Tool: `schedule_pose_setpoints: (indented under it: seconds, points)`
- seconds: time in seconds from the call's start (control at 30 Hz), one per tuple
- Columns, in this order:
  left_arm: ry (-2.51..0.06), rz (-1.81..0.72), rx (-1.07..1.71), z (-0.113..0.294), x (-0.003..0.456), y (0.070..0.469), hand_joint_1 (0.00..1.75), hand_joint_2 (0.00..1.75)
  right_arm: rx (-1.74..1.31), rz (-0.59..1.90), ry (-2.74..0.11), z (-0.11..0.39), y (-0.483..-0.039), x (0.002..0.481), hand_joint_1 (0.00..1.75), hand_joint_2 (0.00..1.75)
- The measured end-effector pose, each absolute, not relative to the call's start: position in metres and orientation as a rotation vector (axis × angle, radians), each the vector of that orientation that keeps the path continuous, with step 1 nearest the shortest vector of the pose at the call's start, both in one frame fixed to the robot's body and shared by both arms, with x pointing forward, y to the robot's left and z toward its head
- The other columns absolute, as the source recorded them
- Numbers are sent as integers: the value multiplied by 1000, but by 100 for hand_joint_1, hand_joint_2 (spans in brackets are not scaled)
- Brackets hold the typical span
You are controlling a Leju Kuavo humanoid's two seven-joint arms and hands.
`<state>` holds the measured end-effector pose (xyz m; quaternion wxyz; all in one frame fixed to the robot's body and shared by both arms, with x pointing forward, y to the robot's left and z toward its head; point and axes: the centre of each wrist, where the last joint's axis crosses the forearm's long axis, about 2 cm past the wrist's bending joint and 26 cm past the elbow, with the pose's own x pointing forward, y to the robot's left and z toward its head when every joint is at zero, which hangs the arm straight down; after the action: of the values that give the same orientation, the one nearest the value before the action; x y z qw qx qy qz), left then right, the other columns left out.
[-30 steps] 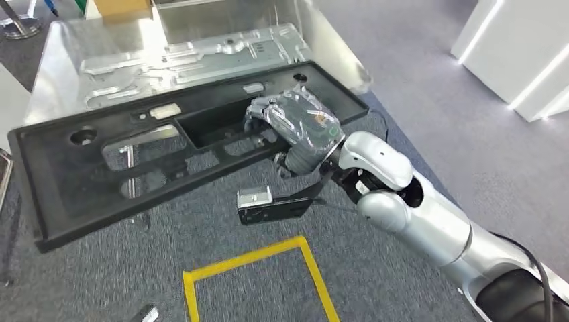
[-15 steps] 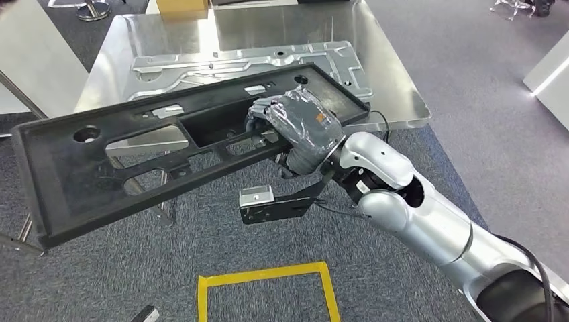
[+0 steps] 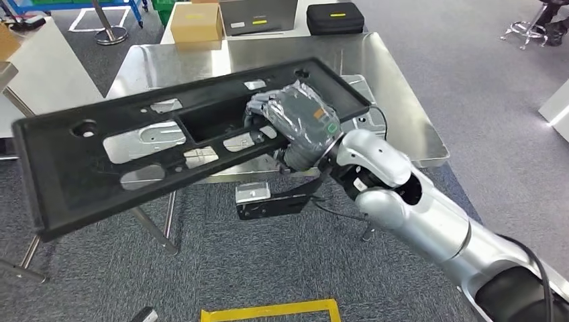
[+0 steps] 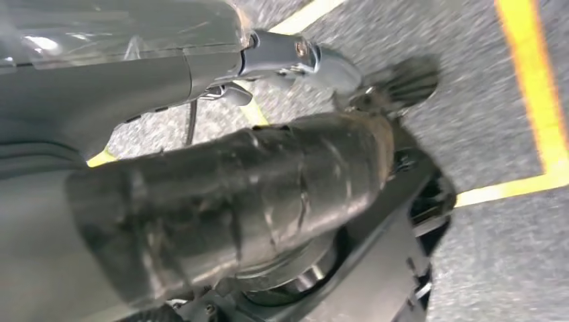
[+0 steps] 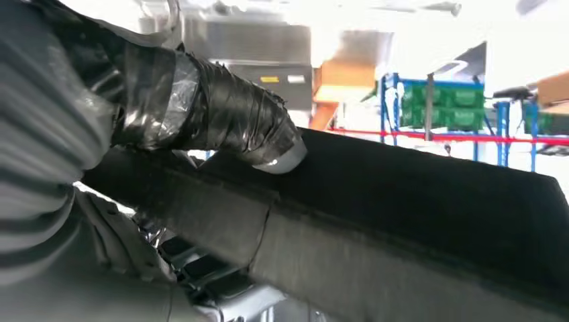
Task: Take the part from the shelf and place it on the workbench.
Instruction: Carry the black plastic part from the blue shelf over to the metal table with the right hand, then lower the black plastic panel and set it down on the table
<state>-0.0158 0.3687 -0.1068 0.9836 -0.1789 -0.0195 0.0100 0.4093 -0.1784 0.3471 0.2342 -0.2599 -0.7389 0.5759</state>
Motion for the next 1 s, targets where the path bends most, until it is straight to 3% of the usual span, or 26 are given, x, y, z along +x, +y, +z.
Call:
schedule_pose_setpoints:
  seconds: [1.0]
  points:
    - [-23,27,-356,-107,-22,369,0,0,-686,1594,-1989,335,-176,409,175,175]
